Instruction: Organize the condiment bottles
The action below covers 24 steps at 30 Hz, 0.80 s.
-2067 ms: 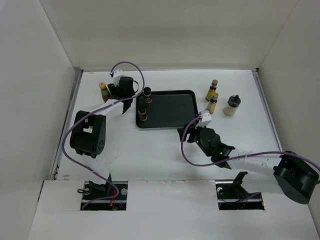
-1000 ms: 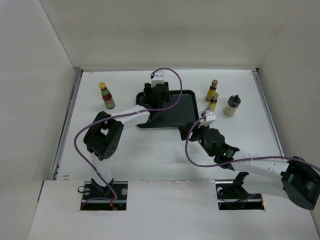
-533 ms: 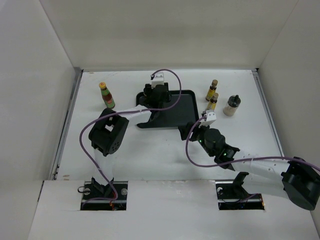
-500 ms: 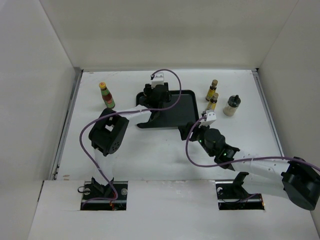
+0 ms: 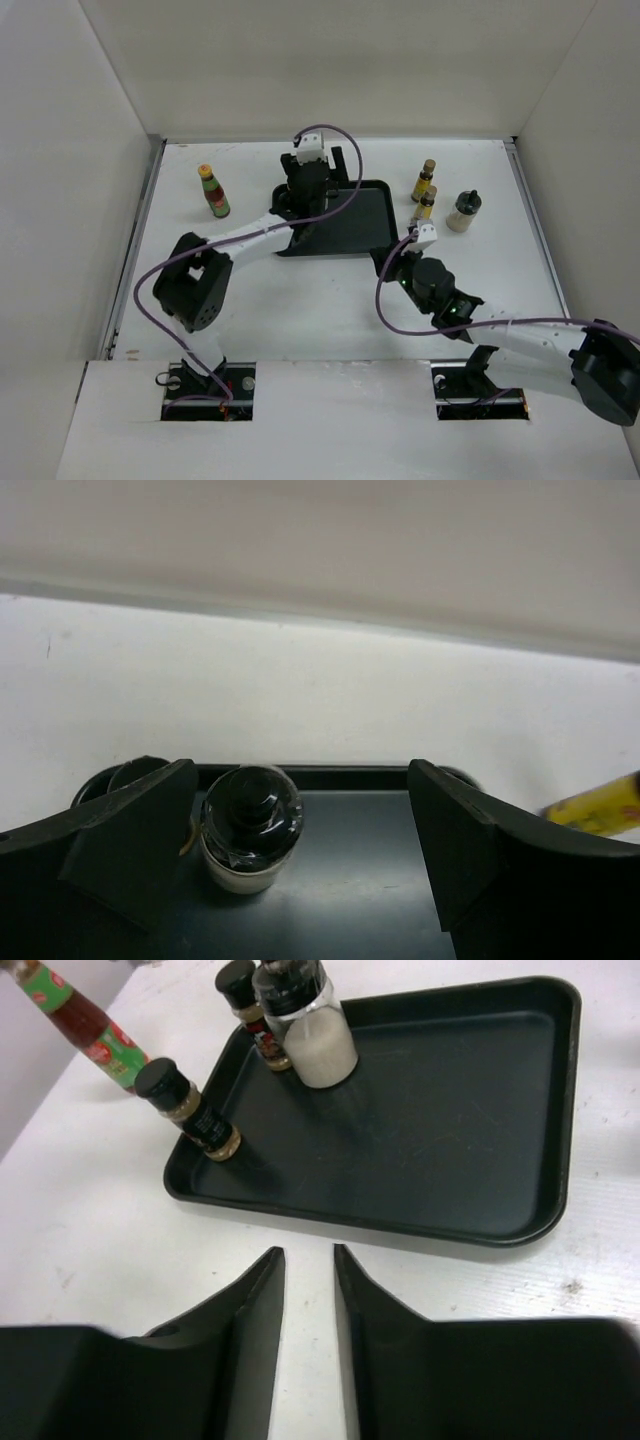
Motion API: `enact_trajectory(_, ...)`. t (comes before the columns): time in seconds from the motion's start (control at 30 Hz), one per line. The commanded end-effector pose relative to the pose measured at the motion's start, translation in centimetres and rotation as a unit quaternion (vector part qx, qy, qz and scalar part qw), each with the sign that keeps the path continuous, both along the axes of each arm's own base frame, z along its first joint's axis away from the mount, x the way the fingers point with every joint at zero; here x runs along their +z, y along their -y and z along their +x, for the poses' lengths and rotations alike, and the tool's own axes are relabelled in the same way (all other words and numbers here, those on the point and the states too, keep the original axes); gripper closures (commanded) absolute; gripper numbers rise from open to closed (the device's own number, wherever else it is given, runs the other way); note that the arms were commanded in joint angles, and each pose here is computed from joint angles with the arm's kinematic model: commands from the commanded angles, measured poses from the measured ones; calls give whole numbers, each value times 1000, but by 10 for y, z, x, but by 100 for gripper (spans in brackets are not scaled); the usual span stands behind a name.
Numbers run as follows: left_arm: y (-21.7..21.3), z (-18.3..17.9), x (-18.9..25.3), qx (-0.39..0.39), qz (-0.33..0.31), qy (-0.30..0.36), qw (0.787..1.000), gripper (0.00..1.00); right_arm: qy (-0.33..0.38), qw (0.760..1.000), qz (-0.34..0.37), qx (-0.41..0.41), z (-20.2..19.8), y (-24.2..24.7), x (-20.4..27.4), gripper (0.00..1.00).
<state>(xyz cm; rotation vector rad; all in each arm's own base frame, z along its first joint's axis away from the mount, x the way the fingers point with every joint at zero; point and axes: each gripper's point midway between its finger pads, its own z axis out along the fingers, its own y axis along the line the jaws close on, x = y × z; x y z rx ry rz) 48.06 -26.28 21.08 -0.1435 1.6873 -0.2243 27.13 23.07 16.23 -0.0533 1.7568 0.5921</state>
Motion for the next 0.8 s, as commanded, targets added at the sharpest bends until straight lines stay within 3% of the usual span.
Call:
enact_trajectory(0.0,-3,-33,104,-18,-82,100,991,17,20,999,24,-30,4,12,18,78)
enact_trajectory(0.07,-8,-63,126,-32,-104,121,987,27,22,998,24,-46,6,20,20,85)
enact_trajectory(0.17,-23,-114,134,-37,-138,143,979,57,19,995,40,-85,14,33,32,86)
enact_trajectory(0.23,-37,-145,124,-29,-158,145,976,65,13,993,34,-110,20,39,41,84)
enact_trajectory(0.33,-59,-182,96,-18,-170,131,977,66,7,980,-13,-199,38,74,53,68)
enact_trajectory(0.53,-105,-236,30,-7,-150,97,984,60,4,933,-38,-357,75,176,83,17)
enact_trajectory(0.63,-126,-248,11,8,-158,98,982,55,-20,914,-44,-403,97,221,79,5)
enact_trajectory(0.77,-140,-249,4,17,-168,108,980,47,-83,910,-59,-402,127,249,50,0)
